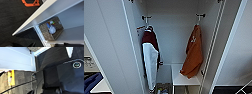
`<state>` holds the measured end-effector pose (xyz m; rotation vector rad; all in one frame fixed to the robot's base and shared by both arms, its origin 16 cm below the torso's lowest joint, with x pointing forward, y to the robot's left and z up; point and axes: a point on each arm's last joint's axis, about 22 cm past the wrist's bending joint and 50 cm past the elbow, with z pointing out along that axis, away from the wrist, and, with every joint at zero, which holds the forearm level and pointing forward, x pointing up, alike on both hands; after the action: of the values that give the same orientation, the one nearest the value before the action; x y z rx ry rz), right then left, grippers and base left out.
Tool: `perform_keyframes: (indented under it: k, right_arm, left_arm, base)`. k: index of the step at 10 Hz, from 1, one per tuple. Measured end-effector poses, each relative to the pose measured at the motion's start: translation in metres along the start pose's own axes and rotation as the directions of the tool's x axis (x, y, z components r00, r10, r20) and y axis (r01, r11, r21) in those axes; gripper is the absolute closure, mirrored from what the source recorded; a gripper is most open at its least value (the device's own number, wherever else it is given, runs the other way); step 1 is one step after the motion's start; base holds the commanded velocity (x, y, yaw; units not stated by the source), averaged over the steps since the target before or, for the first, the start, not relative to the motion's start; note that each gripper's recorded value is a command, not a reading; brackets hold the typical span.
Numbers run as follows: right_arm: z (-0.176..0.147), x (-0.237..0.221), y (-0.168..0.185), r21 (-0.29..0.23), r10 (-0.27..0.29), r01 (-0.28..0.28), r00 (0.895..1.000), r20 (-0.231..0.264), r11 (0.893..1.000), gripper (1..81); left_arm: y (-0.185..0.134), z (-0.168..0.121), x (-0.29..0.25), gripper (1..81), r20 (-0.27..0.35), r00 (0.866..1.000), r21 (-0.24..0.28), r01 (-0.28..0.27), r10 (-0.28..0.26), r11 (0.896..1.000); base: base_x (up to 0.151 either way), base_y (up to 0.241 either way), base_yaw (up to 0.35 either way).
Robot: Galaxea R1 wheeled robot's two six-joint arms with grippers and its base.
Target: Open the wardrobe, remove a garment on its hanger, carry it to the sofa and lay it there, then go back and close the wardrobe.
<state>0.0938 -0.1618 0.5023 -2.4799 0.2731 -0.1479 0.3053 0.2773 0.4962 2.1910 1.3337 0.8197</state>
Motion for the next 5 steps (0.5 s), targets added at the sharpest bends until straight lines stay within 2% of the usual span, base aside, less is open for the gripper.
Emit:
perform_keyframes:
  k: [1,2,3,4,5]
  right_arm:
    - [0.002,0.000,0.001,-0.006,-0.001,0.001,1.000,0.000,1.000,1.0]
    - [0.005,-0.001,0.003,-0.018,-0.002,0.003,1.000,0.007,1.000,1.0]
    - [0.009,-0.001,0.005,-0.036,-0.008,0.009,1.000,0.020,0.999,1.0]
    - [0.014,0.001,0.004,-0.054,-0.029,0.031,0.999,0.033,0.998,1.0]
    - [0.020,0.004,0.006,-0.081,-0.103,0.108,0.993,0.059,0.991,1.0]
  left_arm:
    - [-0.001,-0.003,-0.017,1.0,0.059,0.995,-0.018,-0.075,0.076,0.997]
    - [0.003,-0.006,-0.030,1.0,0.121,0.975,-0.065,-0.181,0.188,0.981]
    - [0.012,-0.010,-0.039,1.0,0.154,0.938,-0.143,-0.290,0.311,0.946]
    - [0.015,-0.017,-0.044,1.0,0.168,0.901,-0.207,-0.365,0.400,0.908]
    - [0.002,-0.027,-0.047,1.0,0.187,0.867,-0.236,-0.416,0.461,0.878]
  base:
    - [0.000,0.000,0.000]
    - [0.000,0.000,0.000]
    - [0.000,0.000,0.000]
    - [0.000,0.000,0.000]
    - [0.000,0.000,0.000]
